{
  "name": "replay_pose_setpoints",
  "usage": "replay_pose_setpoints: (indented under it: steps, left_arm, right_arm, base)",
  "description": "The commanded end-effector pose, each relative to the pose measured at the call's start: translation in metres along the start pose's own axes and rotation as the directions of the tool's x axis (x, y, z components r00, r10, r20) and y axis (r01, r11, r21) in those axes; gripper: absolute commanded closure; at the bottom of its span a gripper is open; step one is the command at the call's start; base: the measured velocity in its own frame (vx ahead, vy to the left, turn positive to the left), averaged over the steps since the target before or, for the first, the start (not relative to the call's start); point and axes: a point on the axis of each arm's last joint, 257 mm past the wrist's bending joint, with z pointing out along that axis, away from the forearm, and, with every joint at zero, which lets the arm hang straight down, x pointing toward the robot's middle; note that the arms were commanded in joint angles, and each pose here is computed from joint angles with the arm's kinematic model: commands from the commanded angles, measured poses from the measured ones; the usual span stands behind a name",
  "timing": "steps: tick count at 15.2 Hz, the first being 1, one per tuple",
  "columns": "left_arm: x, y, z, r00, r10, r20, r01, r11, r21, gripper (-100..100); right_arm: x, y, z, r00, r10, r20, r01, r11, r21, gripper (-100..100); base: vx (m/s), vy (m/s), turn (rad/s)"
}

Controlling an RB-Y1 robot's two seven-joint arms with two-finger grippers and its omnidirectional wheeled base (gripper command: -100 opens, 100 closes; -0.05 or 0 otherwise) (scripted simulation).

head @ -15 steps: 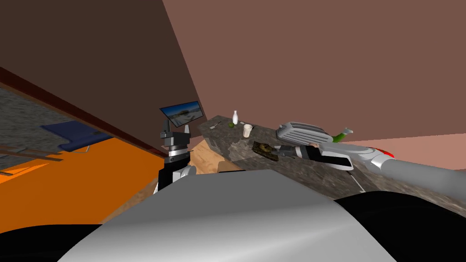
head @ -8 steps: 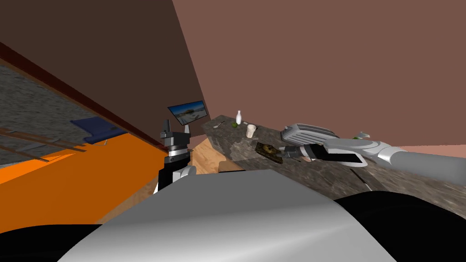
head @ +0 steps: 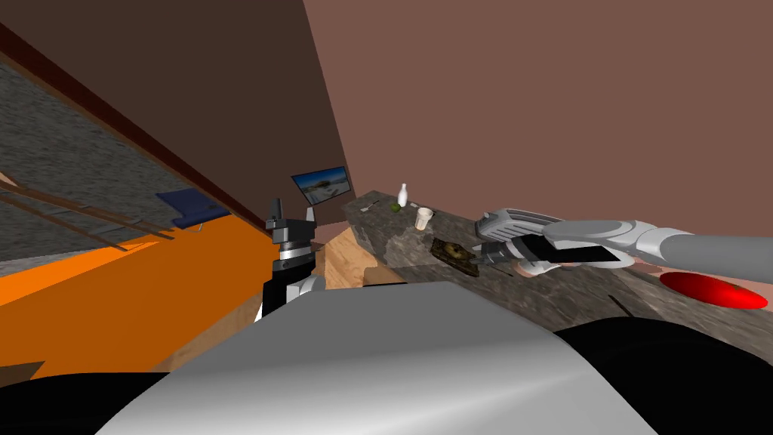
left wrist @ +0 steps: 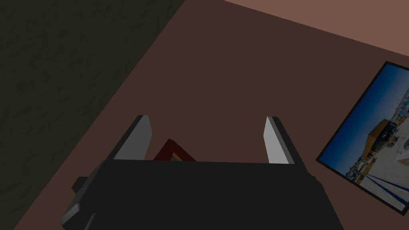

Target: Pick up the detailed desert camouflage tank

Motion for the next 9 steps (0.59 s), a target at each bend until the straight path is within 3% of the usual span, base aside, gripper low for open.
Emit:
replay_pose_setpoints:
  steps: [1,5,6,9]
  left_arm:
    - [0.000,0.000,0.000,1.000,0.000,0.000,0.000,1.000,0.000,0]
    - [0.000,0.000,0.000,1.000,0.000,0.000,0.000,1.000,0.000,0]
    - [0.000,0.000,0.000,1.000,0.000,0.000,0.000,1.000,0.000,0]
    - [0.000,0.000,0.000,1.000,0.000,0.000,0.000,1.000,0.000,0]
  right_arm:
    - [0.012,-0.004,-0.008,0.998,-0.019,-0.060,0.019,1.000,0.001,-100]
    - [0.022,-0.009,-0.017,0.993,-0.035,-0.116,0.035,0.999,0.001,-100]
    - [0.019,-0.007,-0.014,0.995,-0.028,-0.100,0.028,1.000,0.001,-100]
    - [0.044,-0.003,-0.005,0.995,-0.007,-0.099,0.009,1.000,0.011,-100]
  base:
    - [0.003,0.043,0.138]
    - [0.005,0.044,0.089]
    - [0.001,0.018,0.024]
    - [0.026,0.024,0.109]
